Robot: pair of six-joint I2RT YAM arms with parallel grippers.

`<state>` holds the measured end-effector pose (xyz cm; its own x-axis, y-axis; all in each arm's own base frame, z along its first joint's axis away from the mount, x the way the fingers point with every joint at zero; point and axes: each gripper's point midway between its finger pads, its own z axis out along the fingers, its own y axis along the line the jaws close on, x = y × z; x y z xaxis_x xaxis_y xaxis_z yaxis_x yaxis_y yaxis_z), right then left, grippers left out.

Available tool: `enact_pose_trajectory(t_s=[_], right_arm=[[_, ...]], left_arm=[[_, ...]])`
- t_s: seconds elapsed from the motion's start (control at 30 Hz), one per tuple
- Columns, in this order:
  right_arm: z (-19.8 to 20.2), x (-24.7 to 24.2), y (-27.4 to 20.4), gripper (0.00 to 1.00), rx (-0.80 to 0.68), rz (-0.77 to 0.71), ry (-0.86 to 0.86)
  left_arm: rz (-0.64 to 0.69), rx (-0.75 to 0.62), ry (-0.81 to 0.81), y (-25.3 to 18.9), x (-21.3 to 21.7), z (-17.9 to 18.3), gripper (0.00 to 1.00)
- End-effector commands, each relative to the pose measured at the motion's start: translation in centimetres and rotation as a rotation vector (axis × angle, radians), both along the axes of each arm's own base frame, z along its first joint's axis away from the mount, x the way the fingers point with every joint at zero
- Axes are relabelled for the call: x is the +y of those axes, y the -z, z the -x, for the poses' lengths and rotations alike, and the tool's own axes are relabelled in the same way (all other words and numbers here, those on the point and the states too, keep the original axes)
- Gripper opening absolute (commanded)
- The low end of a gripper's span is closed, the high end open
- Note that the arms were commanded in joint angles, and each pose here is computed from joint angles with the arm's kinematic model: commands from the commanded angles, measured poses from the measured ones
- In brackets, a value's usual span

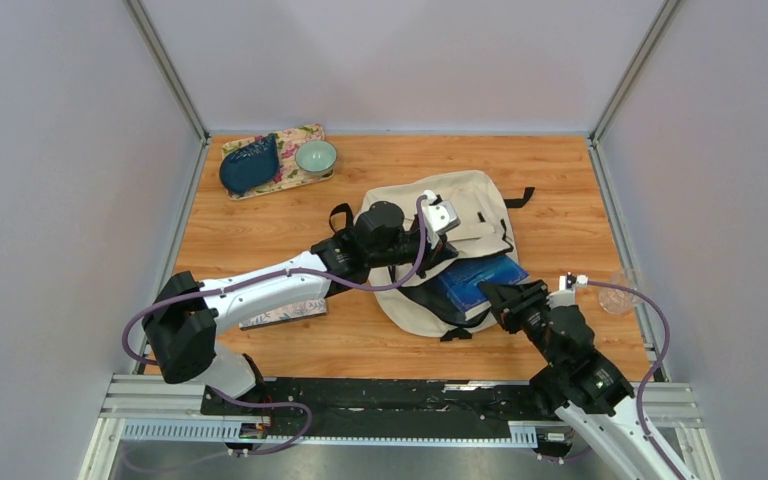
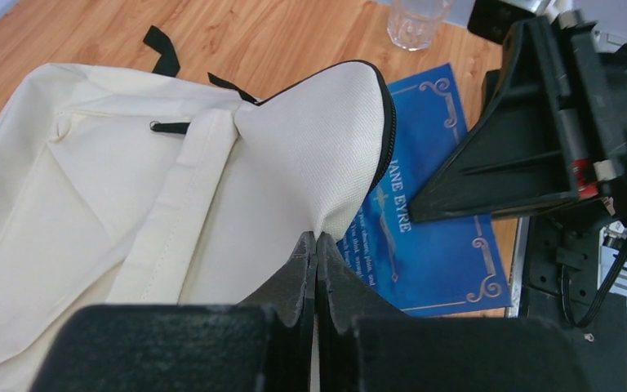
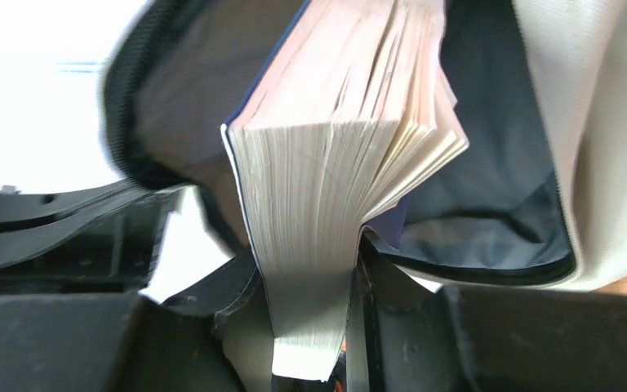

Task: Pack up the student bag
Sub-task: Place the book in the student bag.

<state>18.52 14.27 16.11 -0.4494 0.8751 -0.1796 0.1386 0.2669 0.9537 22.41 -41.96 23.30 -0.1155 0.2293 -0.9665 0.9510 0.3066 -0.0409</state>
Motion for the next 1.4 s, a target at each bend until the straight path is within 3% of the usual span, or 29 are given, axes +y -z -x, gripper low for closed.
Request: enact_pose_trajectory(t_s=[0.0,0.2,0.27,0.43,0.67,0.97,1.13,1.23,1.33,1.37], right_arm=[[2.2,-1.1,-13.4,0.0,-0.353,-0.239,-0.02],[0.0,0.8,-10.4,0.0,-0.318,-0.305,-0.034],[-0.8,1.2,-10.3,0.0,-0.369,-0.346,-0.024],[-3.3,2.3,-10.4,0.0,-0.428,-0.243,0.001],[-6.6,3.6,-11.4,0.0,-0.475,-0.212,0.052],[-12.7,4.0,-6.4,0.0,-0.306,-0.107,0.332],[-14.9,4.3,-0.6,0.0,-0.149,-0.094,0.483],[-15.2,4.7,2.3,0.09,-0.083,-0.095,0.484],[-14.8,5.5,5.3,0.47,-0.005,-0.053,0.438],[-14.5,6.0,6.2,0.65,0.017,-0.024,0.405]], left_arm=[[0.099,-0.074,0.024,-4.5,-0.1,0.8,0.0],[0.149,-0.071,0.053,-6.1,-0.5,1.3,0.0],[0.148,-0.067,0.058,-6.2,-0.6,1.4,0.0],[0.144,-0.058,0.06,-6.0,-0.3,1.7,0.0],[0.131,-0.027,0.06,-5.6,0.0,1.9,0.0],[0.143,0.015,0.046,-6.3,0.2,2.2,0.0],[0.13,0.03,0.026,-6.0,0.3,1.9,0.0],[0.119,0.031,0.011,-5.7,0.6,1.7,0.0],[0.117,0.038,-0.006,-5.2,1.1,1.4,0.0],[0.123,0.041,-0.01,-5.3,1.2,1.3,0.0]])
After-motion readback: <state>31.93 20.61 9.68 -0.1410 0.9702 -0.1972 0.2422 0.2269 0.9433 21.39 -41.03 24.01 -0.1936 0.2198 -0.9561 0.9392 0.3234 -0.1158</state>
